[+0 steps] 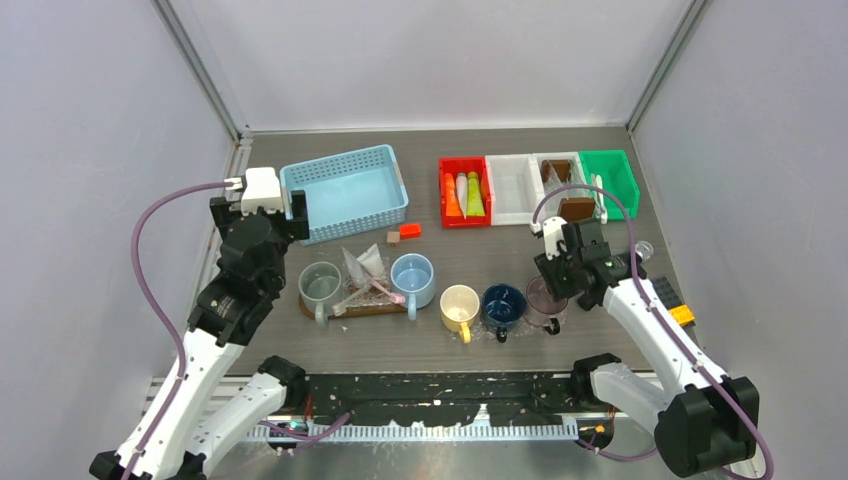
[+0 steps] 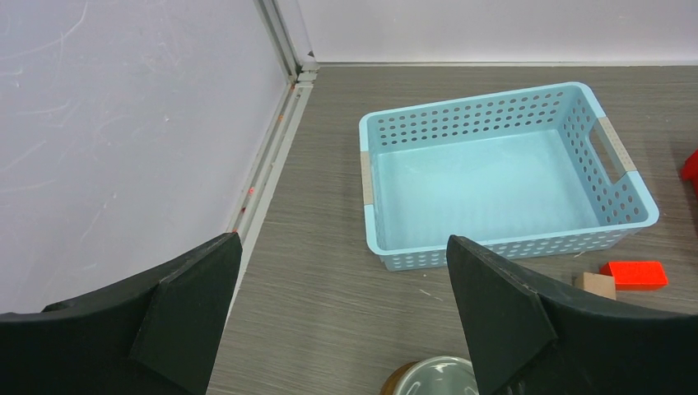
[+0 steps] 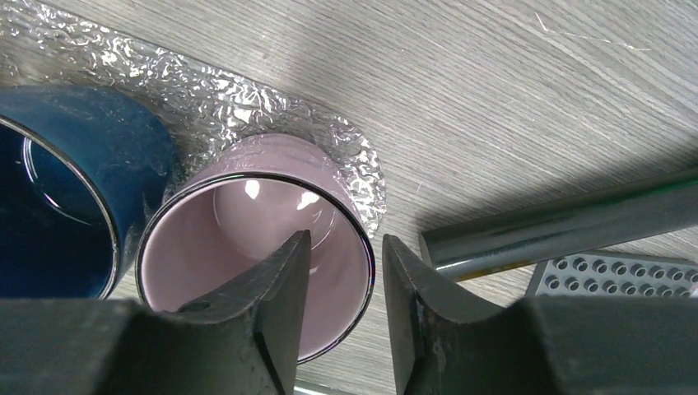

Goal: Prepare toiletry sets of a toothbrush and toothpaste on the tray
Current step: Place the cup on the tray.

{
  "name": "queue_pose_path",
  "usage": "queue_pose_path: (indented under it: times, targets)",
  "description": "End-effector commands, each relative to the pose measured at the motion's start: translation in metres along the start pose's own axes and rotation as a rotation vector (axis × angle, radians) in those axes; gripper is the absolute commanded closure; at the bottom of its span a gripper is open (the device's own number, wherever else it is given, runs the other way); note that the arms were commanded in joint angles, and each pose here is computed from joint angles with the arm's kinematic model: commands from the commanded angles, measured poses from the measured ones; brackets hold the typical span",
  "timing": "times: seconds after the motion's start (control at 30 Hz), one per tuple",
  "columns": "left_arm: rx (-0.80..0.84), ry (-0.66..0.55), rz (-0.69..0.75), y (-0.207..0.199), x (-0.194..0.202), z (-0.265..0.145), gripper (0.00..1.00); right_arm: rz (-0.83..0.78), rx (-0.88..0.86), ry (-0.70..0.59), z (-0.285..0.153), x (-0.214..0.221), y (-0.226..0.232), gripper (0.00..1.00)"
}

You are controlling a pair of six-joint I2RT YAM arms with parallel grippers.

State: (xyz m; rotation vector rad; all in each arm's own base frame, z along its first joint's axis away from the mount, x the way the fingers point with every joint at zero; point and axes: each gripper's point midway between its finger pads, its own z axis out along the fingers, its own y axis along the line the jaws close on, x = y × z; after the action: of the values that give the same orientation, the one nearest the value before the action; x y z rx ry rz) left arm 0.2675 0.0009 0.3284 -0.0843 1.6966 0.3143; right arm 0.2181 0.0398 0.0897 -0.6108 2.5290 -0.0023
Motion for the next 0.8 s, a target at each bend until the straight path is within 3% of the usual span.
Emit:
queue_pose_path:
  times: [0.0, 0.13, 0.3, 0.47, 0.57, 0.77]
  targets:
    - [-0.023, -0.054, -0.031, 0.005, -0.014, 0.001, 0.01, -0.016, 0.042, -0.035, -0.015, -0.009, -0.009, 0.54]
    - [-0.016, -0.055, -0.031, 0.004, -0.013, 0.001, 0.01, -0.016, 0.076, -0.032, -0.021, -0.006, -0.014, 0.55]
    - [-0.011, -0.060, -0.036, 0.004, -0.015, 0.000, 0.01, -0.011, 0.100, -0.034, -0.025, -0.003, -0.017, 0.74]
    - [-0.010, -0.064, -0.040, 0.005, -0.016, -0.002, 0.01, -0.010, 0.099, -0.026, -0.024, -0.002, -0.017, 0.83]
    - [-0.010, -0.062, -0.038, 0.005, -0.015, -0.001, 0.01, -0.011, 0.098, -0.026, -0.024, -0.002, -0.017, 0.93]
    - [-0.008, -0.061, -0.034, 0.004, -0.015, -0.001, 0.01, -0.013, 0.096, -0.024, -0.024, -0.002, -0.017, 0.97]
